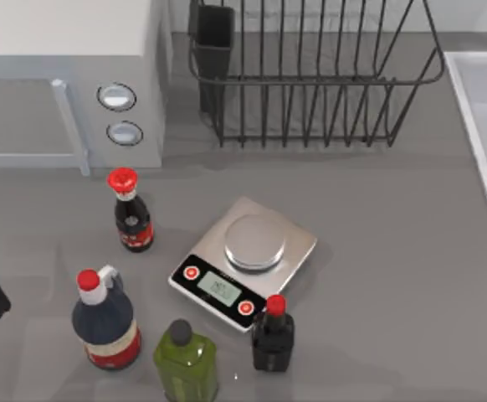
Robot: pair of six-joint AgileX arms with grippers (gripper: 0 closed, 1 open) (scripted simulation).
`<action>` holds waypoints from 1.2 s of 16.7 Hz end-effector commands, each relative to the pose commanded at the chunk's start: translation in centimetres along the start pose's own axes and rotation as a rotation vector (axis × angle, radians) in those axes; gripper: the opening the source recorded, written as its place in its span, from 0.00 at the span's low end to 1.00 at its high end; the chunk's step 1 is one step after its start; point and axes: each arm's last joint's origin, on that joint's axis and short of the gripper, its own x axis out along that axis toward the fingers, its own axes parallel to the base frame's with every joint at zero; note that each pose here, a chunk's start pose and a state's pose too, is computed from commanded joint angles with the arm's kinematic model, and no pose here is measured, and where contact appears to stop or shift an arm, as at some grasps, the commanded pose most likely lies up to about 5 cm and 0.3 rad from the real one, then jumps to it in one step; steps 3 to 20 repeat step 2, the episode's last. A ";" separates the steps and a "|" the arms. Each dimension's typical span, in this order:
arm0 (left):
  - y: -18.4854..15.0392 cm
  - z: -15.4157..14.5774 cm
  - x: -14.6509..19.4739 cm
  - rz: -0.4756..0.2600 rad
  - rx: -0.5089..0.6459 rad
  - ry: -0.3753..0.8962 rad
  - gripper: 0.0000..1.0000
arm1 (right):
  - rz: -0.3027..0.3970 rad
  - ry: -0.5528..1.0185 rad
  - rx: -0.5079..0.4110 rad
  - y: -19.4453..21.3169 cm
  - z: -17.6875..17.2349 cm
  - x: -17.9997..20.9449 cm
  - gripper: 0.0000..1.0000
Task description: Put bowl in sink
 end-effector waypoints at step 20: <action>0.0 0.0 0.0 0.000 0.000 0.000 1.00 | 0.000 0.000 0.000 0.0 0.0 0.0 1.00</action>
